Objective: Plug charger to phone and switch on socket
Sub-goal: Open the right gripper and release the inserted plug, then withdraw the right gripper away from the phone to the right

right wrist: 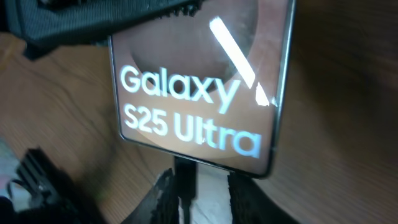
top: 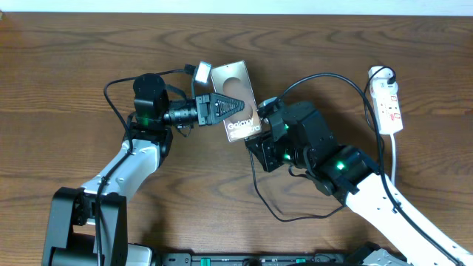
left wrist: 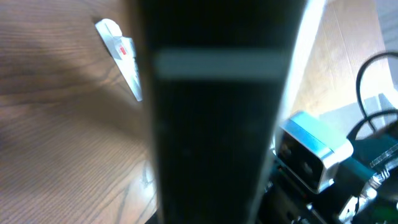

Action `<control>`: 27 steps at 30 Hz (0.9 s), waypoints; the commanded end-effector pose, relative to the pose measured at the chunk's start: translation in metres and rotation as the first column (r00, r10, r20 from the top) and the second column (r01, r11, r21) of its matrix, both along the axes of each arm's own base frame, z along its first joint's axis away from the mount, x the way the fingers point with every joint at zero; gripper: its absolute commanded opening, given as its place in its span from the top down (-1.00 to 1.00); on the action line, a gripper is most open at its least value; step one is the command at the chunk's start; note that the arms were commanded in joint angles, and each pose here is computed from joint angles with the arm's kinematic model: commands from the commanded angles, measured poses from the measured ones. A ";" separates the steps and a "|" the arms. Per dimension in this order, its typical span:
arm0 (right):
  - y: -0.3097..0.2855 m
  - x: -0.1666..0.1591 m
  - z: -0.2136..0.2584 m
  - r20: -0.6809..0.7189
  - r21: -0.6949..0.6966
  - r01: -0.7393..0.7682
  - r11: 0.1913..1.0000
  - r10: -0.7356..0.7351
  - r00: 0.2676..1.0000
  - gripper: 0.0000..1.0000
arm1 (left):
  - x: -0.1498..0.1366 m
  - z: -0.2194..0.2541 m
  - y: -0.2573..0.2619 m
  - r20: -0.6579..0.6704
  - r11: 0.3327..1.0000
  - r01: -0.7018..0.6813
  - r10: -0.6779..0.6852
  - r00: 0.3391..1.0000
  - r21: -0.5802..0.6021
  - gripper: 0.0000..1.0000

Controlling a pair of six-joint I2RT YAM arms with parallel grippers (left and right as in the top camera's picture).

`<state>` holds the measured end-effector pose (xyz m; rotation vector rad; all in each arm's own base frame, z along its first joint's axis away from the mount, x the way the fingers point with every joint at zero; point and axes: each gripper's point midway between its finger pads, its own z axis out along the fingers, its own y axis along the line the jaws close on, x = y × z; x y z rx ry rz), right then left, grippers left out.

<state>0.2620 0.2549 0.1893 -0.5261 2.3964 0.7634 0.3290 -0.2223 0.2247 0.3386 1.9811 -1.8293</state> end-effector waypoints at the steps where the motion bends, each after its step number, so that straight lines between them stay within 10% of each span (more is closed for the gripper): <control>1: -0.010 -0.001 0.025 0.062 0.006 0.027 1.000 -0.027 0.998 0.25 | -0.017 0.008 -0.003 0.127 0.995 0.099 -0.098 0.987 0.000 0.85; 18: -0.074 -0.034 0.033 0.050 -0.110 0.202 0.973 -0.197 0.979 -0.98 | -0.012 0.007 -0.003 0.163 0.998 0.068 -0.068 0.984 0.010 0.86; 27: -0.072 -0.033 0.031 -0.023 -0.067 0.274 0.959 -0.276 0.961 -0.99 | -0.012 0.007 -0.003 0.083 0.998 0.064 -0.064 0.995 -0.002 0.85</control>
